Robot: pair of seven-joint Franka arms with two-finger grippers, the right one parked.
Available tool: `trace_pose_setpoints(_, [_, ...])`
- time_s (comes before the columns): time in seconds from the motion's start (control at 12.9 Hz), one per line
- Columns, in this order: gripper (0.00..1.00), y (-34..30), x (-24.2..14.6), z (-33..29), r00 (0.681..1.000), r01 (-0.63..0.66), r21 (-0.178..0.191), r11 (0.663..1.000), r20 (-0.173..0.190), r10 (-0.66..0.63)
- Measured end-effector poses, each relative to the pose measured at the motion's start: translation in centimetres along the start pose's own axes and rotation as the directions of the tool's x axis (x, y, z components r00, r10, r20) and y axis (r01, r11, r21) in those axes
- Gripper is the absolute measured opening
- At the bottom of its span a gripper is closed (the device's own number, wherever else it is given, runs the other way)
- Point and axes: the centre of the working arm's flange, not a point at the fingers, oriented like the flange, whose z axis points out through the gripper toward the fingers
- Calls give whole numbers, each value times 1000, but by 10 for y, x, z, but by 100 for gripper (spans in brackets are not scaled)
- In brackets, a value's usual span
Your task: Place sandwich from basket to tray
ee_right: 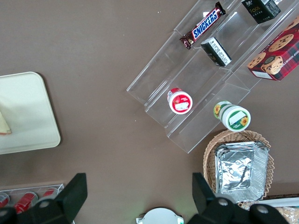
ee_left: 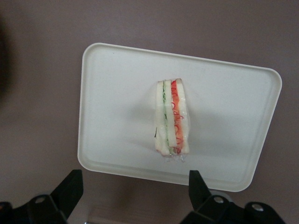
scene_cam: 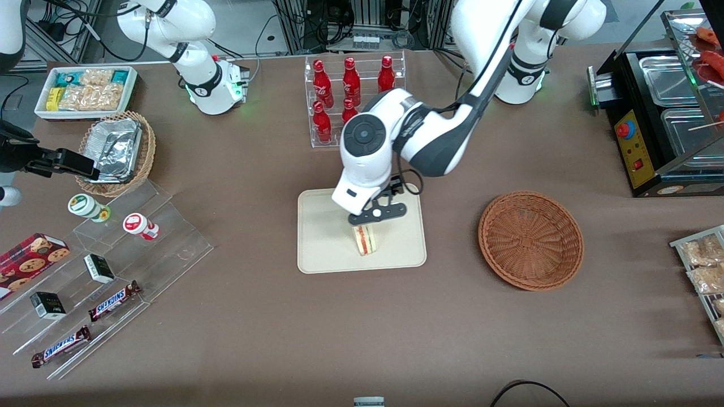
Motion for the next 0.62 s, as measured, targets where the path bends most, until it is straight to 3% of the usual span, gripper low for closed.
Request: trace_pose_setpoints(0.62, [100,-156,83,-32,996,-80,8,997,42,80])
